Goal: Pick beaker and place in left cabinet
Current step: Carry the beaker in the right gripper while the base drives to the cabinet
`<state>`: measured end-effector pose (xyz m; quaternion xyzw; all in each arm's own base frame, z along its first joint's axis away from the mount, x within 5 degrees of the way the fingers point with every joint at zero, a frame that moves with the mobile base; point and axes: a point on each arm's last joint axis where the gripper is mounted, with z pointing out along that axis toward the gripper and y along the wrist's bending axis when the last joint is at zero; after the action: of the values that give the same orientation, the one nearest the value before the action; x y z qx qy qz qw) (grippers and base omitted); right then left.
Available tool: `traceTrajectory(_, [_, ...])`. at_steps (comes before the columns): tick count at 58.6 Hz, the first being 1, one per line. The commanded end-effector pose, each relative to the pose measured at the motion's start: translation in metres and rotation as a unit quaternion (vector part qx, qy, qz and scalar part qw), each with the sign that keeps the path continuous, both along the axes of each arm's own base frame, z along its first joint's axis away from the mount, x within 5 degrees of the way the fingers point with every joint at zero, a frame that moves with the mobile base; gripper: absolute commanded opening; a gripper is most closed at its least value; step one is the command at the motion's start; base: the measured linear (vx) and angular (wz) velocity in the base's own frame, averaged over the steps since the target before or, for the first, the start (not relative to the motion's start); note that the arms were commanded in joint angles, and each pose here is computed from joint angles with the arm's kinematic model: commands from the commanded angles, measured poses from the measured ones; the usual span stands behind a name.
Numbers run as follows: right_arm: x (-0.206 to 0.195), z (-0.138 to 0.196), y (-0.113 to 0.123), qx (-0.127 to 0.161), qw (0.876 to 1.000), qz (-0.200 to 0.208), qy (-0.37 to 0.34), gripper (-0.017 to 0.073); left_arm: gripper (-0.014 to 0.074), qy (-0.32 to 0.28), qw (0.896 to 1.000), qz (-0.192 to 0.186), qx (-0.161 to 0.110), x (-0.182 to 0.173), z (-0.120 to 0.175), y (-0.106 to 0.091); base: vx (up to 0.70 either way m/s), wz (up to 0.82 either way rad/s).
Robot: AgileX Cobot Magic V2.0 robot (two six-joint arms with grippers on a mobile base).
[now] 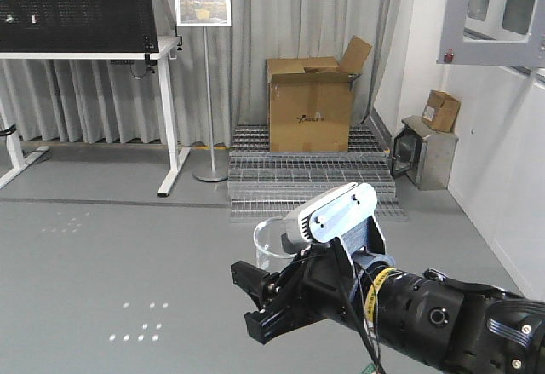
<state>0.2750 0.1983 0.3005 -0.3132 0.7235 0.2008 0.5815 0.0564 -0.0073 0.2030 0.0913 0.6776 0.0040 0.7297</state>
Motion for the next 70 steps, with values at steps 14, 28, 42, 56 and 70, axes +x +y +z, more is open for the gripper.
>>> traceTrajectory(14, [-0.0035, 0.0244, 0.0021, 0.042, 0.998, 0.018, -0.039, -0.0001, 0.0001, -0.038, 0.999, -0.002, -0.008, -0.0015, 0.0025, -0.0001, 0.76, -0.03])
traceTrajectory(28, [-0.0030, 0.0234, 0.0023, 0.040, 0.998, 0.018, -0.038, -0.0001, 0.0001, -0.038, 0.999, -0.002, -0.008, -0.0015, 0.0025, -0.0001, 0.75, -0.04])
traceTrajectory(42, [-0.0030, 0.0234, 0.0023, 0.040, 0.998, 0.018, -0.038, -0.0001, 0.0001, -0.038, 0.999, -0.002, -0.008, -0.0015, 0.0025, -0.0001, 0.72, -0.05])
traceTrajectory(56, [-0.0030, 0.0234, 0.0023, 0.040, 0.998, 0.018, -0.038, -0.0001, 0.0001, -0.038, 0.999, -0.002, -0.008, -0.0015, 0.0025, -0.0001, 0.68, -0.05])
traceTrajectory(70, [-0.0030, 0.0234, 0.0023, 0.040, 0.998, 0.018, -0.038, -0.0001, 0.0001, -0.038, 0.999, -0.002, -0.008, -0.0015, 0.0025, -0.0001, 0.62, 0.01])
